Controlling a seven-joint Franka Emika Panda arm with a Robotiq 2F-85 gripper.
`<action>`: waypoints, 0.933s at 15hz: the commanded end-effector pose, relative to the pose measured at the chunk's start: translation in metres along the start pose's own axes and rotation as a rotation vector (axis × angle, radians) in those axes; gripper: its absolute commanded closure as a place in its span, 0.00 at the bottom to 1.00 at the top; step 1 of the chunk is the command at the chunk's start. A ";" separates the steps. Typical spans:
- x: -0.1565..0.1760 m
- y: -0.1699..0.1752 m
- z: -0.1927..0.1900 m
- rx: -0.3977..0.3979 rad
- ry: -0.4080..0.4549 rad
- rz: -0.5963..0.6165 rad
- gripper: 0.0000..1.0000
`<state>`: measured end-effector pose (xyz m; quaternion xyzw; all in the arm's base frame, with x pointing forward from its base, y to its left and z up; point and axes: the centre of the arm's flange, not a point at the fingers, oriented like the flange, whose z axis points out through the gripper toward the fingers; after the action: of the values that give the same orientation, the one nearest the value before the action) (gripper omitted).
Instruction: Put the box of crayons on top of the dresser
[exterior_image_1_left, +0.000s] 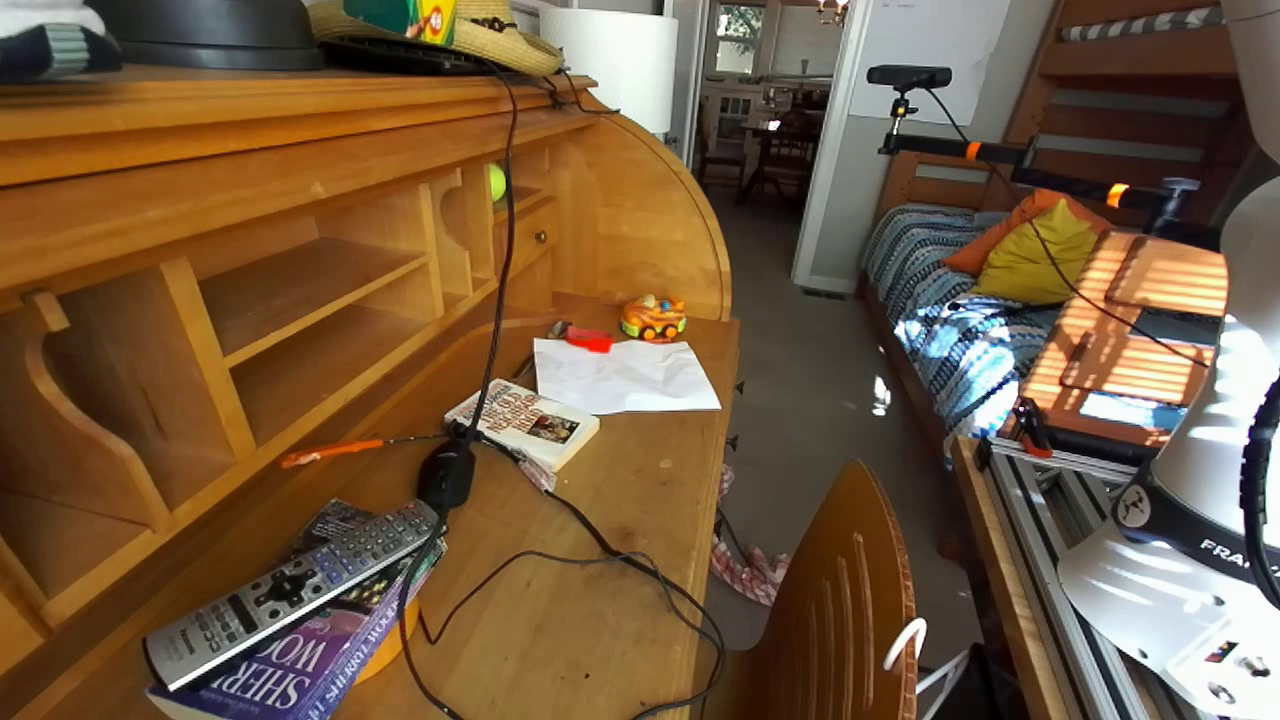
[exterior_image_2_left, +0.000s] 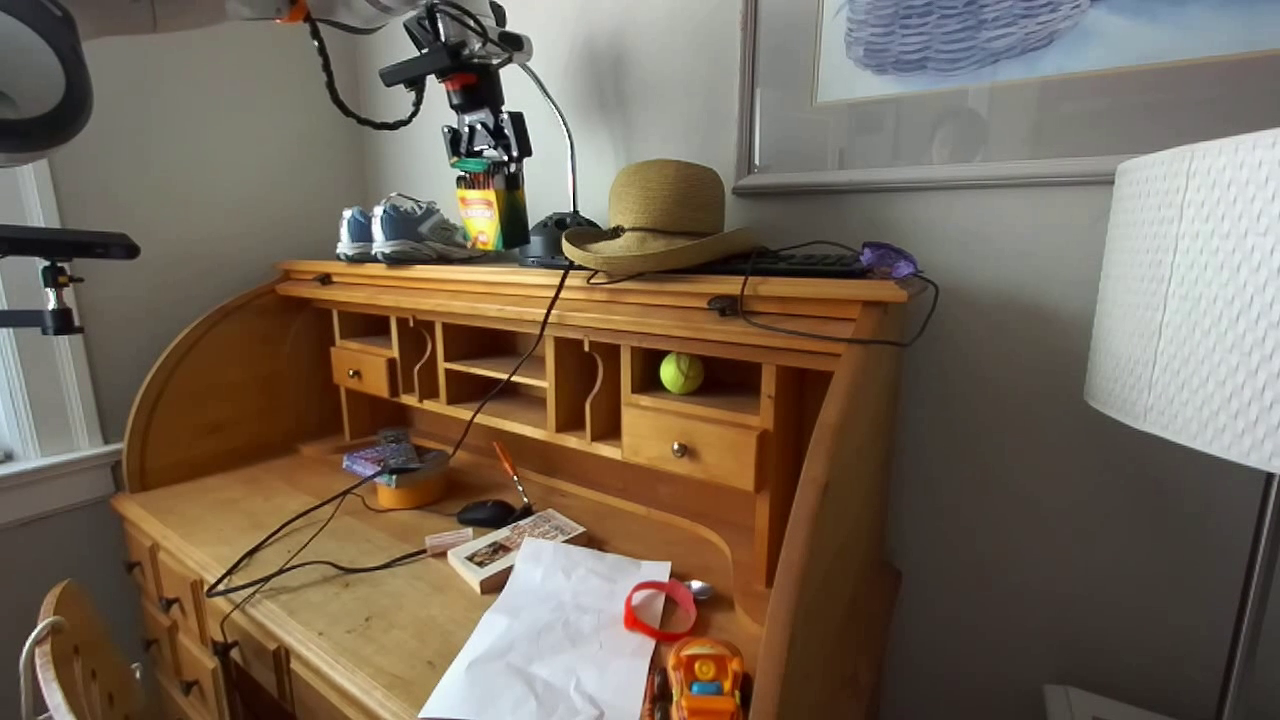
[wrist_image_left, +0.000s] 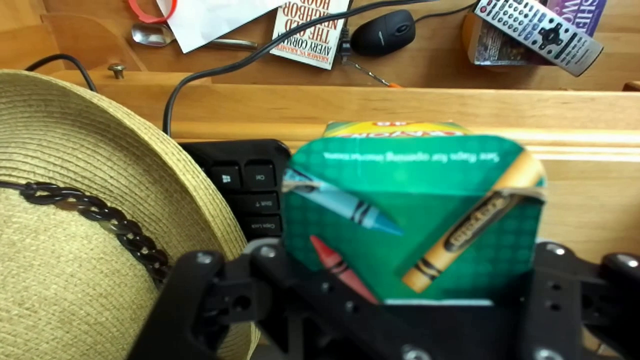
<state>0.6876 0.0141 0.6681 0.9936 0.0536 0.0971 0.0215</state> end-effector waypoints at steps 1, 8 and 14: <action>0.015 -0.002 0.001 -0.019 0.023 -0.014 0.43; 0.024 -0.007 0.005 -0.038 0.040 -0.033 0.43; 0.026 -0.012 0.012 -0.051 0.039 -0.048 0.43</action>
<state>0.7008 0.0252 0.6547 0.9911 0.0685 0.1087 0.0347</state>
